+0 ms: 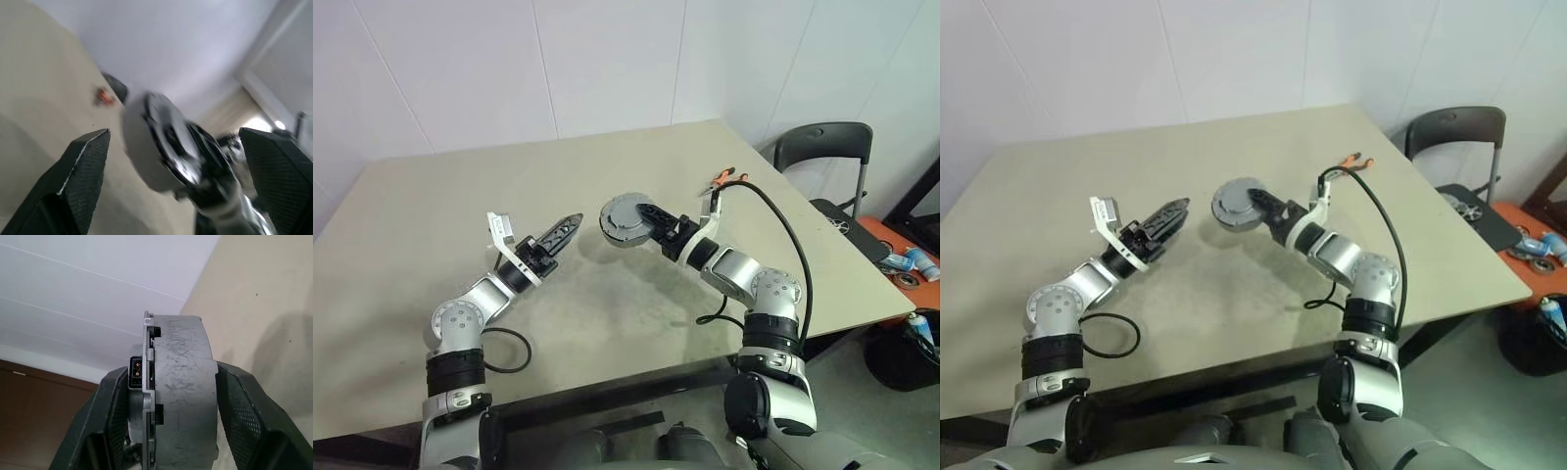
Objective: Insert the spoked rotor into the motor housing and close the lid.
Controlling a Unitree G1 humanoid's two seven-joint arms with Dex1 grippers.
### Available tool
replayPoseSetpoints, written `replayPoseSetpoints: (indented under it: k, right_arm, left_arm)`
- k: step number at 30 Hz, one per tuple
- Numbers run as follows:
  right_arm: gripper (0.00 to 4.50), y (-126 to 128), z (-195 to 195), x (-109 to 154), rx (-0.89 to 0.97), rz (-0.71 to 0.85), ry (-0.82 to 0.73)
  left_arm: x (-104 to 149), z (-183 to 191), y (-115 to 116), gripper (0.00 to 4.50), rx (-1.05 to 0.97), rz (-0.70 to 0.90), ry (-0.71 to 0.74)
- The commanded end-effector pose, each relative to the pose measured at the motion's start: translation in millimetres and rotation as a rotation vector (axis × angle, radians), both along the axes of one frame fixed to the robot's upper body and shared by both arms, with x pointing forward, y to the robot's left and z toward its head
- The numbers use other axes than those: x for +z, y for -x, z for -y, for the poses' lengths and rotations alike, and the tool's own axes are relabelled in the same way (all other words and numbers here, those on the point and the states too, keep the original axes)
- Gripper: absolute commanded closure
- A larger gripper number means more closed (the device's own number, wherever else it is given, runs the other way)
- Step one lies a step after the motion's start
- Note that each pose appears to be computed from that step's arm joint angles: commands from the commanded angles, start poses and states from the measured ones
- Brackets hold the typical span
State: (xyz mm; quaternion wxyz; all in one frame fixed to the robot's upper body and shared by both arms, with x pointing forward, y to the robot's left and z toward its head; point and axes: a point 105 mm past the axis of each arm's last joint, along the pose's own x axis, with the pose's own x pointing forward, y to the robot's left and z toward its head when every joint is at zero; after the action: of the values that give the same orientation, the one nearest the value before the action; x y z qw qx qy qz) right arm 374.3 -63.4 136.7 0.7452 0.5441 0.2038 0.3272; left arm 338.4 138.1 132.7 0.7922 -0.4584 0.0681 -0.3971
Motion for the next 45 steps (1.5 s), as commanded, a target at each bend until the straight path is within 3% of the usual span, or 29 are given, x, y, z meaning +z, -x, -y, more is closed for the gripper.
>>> replayPoseSetpoints:
  k: [1,13,26,36,38,43,45]
  right_arm:
    - [2.15,2.0,-7.0,32.3,0.019,0.115,-0.051]
    - [2.15,7.3,-16.4,36.2,0.063,0.131,-0.050]
    - [2.15,7.3,-19.9,36.4,0.077,0.128,-0.037]
    - [2.15,6.7,-19.3,35.2,0.072,0.121,-0.037]
    - [2.15,6.5,-19.6,35.2,0.071,0.120,-0.040]
    - [2.15,5.8,-19.8,33.9,0.069,0.113,-0.041]
    - [2.15,5.8,-20.3,34.0,0.069,0.111,-0.041]
  left_arm:
    - [14.2,12.3,9.0,0.03,-0.088,0.045,0.020]
    - [-1.9,32.9,-7.4,0.03,-0.083,-0.066,0.128]
    - [10.8,52.0,-29.5,0.03,-0.060,-0.041,0.171]
    - [11.9,68.2,-19.4,0.03,-0.148,-0.043,0.149]
    - [9.9,66.5,-20.5,0.41,-0.135,-0.053,0.137]
    - [6.0,62.2,-25.1,0.41,-0.092,-0.072,0.121]
    - [7.2,59.4,-26.5,0.78,-0.081,-0.074,0.137]
